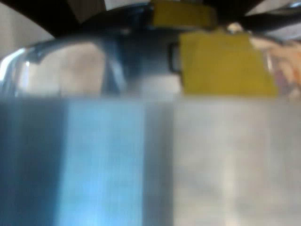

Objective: Put the handle in the coffee machine

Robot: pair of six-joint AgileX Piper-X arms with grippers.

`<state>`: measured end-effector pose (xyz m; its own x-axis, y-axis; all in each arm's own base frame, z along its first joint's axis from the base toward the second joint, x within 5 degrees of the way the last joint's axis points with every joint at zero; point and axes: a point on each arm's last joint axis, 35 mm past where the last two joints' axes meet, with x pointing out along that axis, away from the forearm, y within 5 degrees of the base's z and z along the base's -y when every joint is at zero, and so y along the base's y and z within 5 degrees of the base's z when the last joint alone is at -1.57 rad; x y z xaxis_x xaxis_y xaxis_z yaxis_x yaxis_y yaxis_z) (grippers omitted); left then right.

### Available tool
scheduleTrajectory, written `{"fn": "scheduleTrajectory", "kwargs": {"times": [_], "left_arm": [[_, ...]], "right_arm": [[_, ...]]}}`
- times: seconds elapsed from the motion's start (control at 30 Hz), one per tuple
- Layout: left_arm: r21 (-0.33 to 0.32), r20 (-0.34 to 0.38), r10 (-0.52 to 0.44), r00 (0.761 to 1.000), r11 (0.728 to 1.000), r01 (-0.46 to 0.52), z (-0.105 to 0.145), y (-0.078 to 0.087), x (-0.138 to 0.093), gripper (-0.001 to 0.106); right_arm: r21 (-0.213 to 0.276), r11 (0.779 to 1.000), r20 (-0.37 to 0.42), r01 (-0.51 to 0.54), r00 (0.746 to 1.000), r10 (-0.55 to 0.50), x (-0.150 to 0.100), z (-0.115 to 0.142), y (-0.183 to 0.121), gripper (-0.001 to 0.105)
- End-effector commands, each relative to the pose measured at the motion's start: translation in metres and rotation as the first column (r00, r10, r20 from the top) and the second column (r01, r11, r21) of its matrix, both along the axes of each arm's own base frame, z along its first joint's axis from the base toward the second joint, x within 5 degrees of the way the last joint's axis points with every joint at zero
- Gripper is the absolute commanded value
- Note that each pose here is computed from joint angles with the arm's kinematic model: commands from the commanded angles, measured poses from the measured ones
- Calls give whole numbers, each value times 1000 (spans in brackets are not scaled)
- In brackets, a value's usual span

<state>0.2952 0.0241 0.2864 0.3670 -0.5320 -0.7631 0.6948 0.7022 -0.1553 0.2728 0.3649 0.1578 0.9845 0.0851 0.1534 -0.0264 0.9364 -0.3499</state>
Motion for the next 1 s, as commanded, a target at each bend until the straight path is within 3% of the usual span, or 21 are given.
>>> {"fn": "scheduleTrajectory", "kwargs": {"times": [0.03, 0.33, 0.53, 0.7, 1.0], "left_arm": [[-16, -26, -35, 999, 999, 35, 2, -3, -6, 0], [-103, -52, -65, 997, 993, 59, 12, -7, -21, 0], [-110, -85, -86, 993, 991, 76, 12, -16, -24, 0], [-126, -138, -120, 983, 987, 103, 12, -36, -26, 0], [-133, -208, -114, 971, 987, 88, -5, -38, -41, 0]], "right_arm": [[146, 989, 104, -10, 995, -5, 1, 44, -3, 37], [148, 989, 105, -11, 994, -5, 2, 44, -3, 37], [148, 989, 105, -11, 994, -5, 2, 44, -3, 37], [148, 989, 105, -11, 994, -5, 2, 44, -3, 37], [148, 989, 105, -11, 994, -5, 2, 44, -3, 37]]}}
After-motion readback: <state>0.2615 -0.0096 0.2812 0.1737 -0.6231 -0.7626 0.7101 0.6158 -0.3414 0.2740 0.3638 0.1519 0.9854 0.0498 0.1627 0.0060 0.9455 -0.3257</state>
